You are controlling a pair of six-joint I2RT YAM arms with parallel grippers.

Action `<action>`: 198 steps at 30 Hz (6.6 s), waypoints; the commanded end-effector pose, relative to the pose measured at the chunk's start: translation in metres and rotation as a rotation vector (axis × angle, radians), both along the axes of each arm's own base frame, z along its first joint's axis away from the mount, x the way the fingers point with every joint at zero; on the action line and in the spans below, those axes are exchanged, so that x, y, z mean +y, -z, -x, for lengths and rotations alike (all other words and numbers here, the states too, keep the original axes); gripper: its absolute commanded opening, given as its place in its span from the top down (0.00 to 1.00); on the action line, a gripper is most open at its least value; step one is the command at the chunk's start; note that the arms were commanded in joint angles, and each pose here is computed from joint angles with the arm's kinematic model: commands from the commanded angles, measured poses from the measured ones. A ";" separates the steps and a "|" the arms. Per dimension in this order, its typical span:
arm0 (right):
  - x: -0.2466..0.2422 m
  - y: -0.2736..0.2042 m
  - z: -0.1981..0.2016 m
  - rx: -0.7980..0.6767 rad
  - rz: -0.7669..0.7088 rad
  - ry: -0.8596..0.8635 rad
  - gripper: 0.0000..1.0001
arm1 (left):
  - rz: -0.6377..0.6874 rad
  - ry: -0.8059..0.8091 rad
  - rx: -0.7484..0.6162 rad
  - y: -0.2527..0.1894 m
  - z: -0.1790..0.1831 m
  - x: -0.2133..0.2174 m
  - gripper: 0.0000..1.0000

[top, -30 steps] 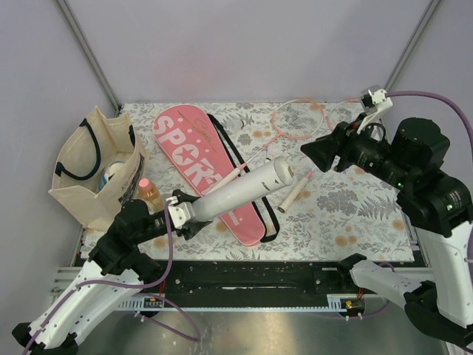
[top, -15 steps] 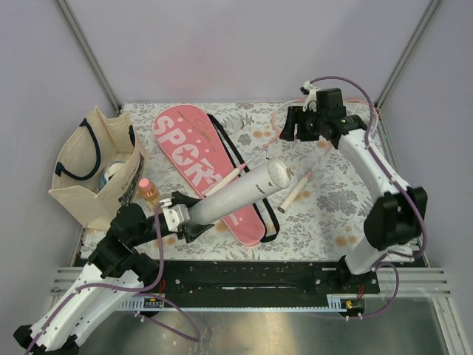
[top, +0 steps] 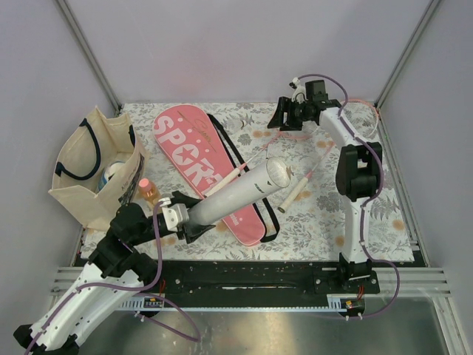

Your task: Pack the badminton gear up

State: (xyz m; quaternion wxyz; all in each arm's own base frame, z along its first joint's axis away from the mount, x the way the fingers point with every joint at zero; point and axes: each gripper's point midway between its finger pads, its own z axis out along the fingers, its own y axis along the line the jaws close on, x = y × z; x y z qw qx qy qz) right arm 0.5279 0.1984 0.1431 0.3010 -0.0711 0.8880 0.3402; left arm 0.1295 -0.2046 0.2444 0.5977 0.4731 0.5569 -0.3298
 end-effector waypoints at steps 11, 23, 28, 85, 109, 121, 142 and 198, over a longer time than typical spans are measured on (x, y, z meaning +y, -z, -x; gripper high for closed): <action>0.019 0.035 0.013 0.113 -0.104 -0.141 0.31 | 0.042 0.040 -0.057 -0.018 -0.002 -0.009 0.49; 0.013 0.053 0.036 0.169 -0.069 -0.143 0.55 | 0.042 0.042 -0.058 -0.018 -0.002 -0.010 0.49; 0.008 0.037 0.040 0.134 -0.053 -0.131 0.91 | 0.039 0.042 -0.055 -0.017 -0.003 -0.010 0.49; 0.023 -0.301 0.330 -0.487 -0.523 -0.256 1.00 | -0.050 -0.079 0.027 -0.014 -0.030 -0.006 0.52; 0.045 -0.263 0.339 -0.283 -0.528 -0.368 0.60 | -0.037 -0.041 -0.004 -0.015 -0.026 -0.010 0.52; 0.011 -0.329 0.338 -0.477 -0.521 -0.115 0.05 | 0.014 -0.083 0.027 -0.019 -0.026 -0.006 0.52; 0.047 -0.300 0.337 -0.736 -0.780 -0.168 0.01 | 0.360 0.026 0.284 -0.092 -0.027 -0.066 0.53; -0.033 -0.233 0.307 -0.680 -0.451 0.140 0.48 | 0.362 -0.963 0.597 -0.018 -0.307 -0.034 0.25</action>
